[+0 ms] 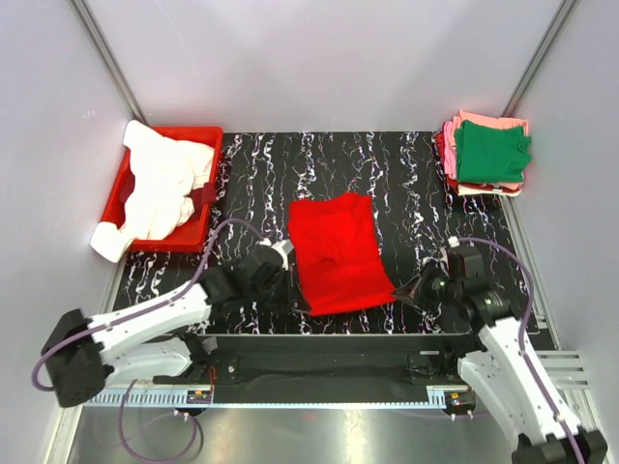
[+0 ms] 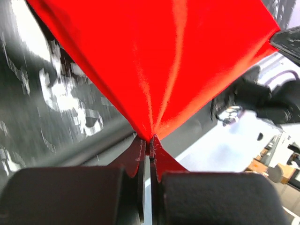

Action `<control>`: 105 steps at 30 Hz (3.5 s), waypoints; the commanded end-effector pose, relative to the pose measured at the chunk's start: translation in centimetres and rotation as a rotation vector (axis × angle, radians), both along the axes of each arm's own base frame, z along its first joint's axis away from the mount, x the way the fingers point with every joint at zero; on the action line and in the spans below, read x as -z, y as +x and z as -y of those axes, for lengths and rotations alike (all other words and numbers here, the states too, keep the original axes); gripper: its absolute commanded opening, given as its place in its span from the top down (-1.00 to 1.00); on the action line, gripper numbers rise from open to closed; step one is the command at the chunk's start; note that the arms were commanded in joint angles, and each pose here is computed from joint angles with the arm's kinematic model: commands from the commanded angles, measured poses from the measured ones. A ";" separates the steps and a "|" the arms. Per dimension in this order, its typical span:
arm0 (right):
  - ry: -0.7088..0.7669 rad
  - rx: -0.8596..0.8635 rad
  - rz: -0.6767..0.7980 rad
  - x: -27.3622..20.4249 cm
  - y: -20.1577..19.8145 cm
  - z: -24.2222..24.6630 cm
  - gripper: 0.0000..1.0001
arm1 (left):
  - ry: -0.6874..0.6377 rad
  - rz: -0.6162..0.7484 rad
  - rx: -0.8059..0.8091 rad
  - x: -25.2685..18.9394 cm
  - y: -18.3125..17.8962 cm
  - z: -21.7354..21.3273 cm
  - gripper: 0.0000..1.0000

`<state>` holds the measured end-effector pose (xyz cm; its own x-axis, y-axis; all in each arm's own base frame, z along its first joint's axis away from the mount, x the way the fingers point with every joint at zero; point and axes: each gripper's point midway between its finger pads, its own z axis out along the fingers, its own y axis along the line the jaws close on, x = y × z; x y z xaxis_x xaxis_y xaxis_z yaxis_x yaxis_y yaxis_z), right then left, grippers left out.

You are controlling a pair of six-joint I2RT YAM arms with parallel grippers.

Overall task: Fold and stack the t-shirts
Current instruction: Fold the tshirt, then neatly place the folded tshirt to the corner

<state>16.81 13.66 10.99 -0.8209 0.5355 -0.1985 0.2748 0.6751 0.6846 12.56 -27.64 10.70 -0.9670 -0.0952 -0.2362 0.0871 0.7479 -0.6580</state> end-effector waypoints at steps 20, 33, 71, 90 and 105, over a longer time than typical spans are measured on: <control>-0.178 0.051 0.091 -8.0 7.6 1.3 1.00 | 0.026 0.098 -0.078 -7.6 6.3 -1.0 0.94; -0.265 0.001 0.087 -7.8 16.2 0.4 1.00 | -0.005 0.019 -0.083 -5.9 12.8 -1.1 0.94; -0.201 -0.102 -0.036 6.2 23.2 -2.2 -0.76 | 0.165 -0.035 -0.232 -1.6 22.6 -10.1 -0.52; -0.338 -0.139 -0.020 3.4 12.1 -6.0 -0.95 | 0.214 0.072 -0.158 -4.6 14.0 -13.2 -0.51; 0.095 -0.057 0.134 5.0 23.0 -4.3 -0.73 | 0.351 0.219 -0.165 -5.9 11.8 -16.6 -0.49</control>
<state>36.47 16.91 3.98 -0.8384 0.5088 -0.1957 0.2482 0.6759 0.6939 24.23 -11.92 16.81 -0.8815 -0.1501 -0.4476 0.0415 0.9198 -0.3901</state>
